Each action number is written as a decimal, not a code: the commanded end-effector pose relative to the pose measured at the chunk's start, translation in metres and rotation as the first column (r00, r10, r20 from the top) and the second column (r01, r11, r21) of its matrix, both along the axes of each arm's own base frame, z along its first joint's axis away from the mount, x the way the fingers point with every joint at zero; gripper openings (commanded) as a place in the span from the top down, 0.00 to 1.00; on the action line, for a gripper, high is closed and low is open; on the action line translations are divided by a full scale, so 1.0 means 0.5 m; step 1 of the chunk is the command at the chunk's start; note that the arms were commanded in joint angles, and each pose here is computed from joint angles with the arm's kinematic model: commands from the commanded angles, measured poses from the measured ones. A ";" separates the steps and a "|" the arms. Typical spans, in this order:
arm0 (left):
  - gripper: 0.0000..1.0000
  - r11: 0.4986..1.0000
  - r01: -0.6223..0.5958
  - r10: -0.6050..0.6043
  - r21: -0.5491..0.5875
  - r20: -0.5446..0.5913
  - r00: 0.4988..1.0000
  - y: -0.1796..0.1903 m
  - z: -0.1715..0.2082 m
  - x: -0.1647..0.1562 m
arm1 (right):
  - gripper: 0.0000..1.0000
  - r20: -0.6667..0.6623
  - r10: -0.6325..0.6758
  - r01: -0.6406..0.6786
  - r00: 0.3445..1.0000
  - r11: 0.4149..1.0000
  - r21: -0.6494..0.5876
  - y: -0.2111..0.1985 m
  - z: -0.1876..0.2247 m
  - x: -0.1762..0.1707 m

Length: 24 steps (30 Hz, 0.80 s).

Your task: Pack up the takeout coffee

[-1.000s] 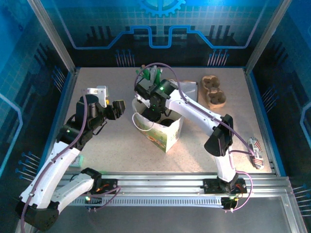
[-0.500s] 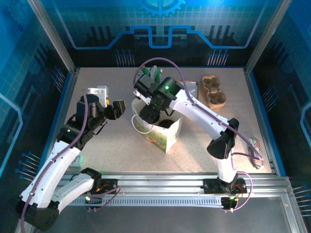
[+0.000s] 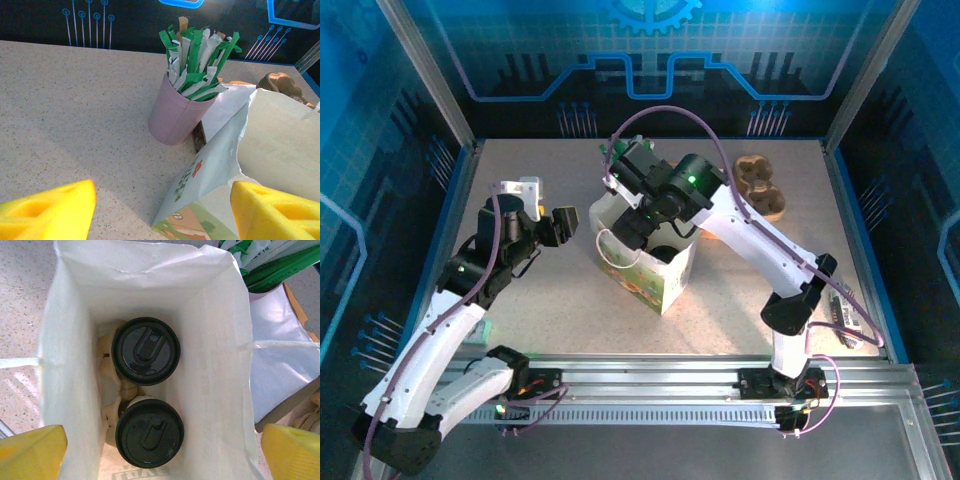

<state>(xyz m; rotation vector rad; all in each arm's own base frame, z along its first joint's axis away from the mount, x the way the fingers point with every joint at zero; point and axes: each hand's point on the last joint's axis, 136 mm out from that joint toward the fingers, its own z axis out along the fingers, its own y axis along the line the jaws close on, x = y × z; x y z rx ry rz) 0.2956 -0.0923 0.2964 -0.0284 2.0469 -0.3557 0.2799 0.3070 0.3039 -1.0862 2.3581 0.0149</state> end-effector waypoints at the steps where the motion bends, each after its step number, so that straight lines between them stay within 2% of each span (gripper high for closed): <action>1: 0.28 1.000 -0.011 0.011 0.004 0.012 1.000 0.005 0.001 0.007 | 0.00 0.041 0.006 -0.007 0.999 0.999 0.035 -0.013 0.048 -0.019; 13: 0.28 1.000 -0.008 0.008 0.005 0.010 1.000 0.005 0.001 0.007 | 0.00 0.127 -0.019 -0.001 0.992 0.989 0.151 -0.037 0.127 -0.034; 18: 0.28 1.000 -0.008 0.008 0.004 0.009 1.000 0.004 0.000 0.007 | 0.00 0.201 -0.090 0.044 0.975 0.974 0.222 -0.074 0.166 -0.023; 24: 0.28 1.000 -0.010 0.010 0.006 0.016 1.000 0.006 0.005 0.005 | 0.00 0.215 -0.180 0.104 0.960 0.941 0.322 -0.129 0.186 -0.016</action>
